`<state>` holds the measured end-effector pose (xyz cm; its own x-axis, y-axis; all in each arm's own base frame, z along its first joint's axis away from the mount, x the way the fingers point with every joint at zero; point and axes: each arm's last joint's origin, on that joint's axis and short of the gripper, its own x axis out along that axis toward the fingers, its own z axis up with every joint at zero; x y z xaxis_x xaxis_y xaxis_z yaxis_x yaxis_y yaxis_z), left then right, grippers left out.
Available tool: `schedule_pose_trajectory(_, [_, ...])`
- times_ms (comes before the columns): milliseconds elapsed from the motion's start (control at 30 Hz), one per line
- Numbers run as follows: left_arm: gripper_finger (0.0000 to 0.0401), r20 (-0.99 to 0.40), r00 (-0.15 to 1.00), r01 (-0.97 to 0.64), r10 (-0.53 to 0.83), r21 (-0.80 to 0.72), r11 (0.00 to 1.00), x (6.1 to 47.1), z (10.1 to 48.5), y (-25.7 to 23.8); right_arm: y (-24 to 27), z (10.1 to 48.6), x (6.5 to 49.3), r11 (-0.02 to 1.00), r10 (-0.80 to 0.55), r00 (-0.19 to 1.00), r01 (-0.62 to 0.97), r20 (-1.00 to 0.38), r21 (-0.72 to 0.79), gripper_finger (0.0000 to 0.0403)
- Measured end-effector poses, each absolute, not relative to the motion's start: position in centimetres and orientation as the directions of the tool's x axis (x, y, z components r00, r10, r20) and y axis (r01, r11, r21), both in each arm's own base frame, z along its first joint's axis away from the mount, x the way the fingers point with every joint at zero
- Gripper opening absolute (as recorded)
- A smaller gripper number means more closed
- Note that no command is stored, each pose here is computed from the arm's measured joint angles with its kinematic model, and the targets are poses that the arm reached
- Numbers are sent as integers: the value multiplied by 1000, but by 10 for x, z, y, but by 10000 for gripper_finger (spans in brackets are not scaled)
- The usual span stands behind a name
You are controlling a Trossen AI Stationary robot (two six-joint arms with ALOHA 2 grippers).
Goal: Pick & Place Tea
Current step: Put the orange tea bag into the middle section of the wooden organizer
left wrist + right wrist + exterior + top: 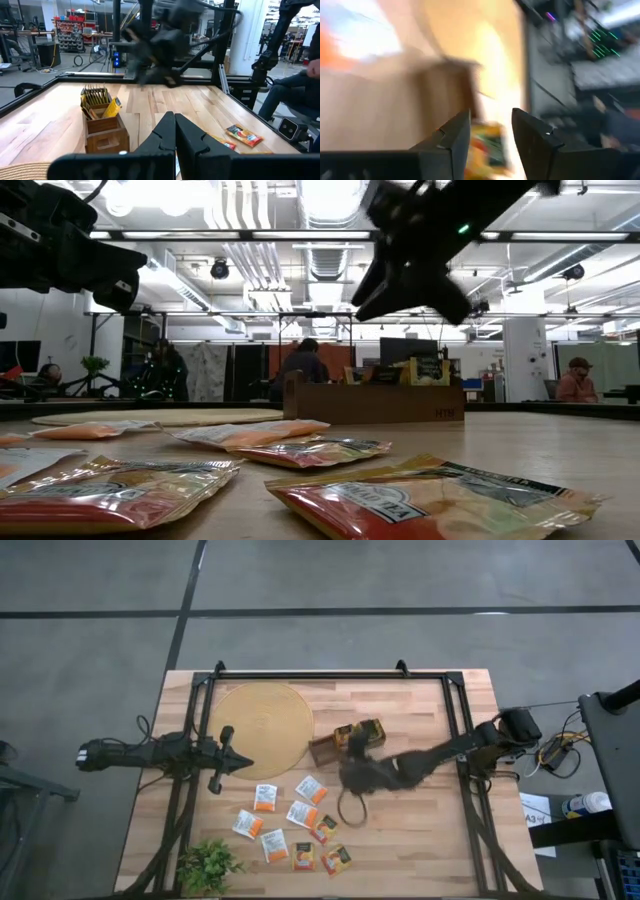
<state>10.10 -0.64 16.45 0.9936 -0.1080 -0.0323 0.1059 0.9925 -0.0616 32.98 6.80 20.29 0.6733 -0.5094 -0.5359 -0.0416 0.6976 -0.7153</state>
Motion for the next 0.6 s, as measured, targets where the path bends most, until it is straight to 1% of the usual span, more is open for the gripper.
schedule_pose_trajectory(133, [0, -33, 994, 106, -108, -62, 992, 101, 164, -6, 103, 201, 321, 750, -364, 726, -142, -583, -646, 143])
schedule_pose_trajectory(267, [0, -33, 994, 106, -108, -62, 992, 101, 164, -6, 130, 201, 311, 801, -253, 721, -218, -645, -557, 143])
schedule_pose_trajectory(333, [0, -32, 994, 106, -108, -62, 992, 101, 165, -6, 140, 206, 311, 837, -208, 716, -223, -667, -500, 141])
schedule_pose_trajectory(433, [0, -33, 994, 106, -108, -62, 992, 101, 164, -6, 151, 212, 314, 874, -195, 686, -202, -701, -442, 138])
schedule_pose_trajectory(600, [0, -32, 994, 106, -108, -62, 992, 101, 164, -6, 167, 229, 331, 921, -188, 668, -136, -720, -366, 139])
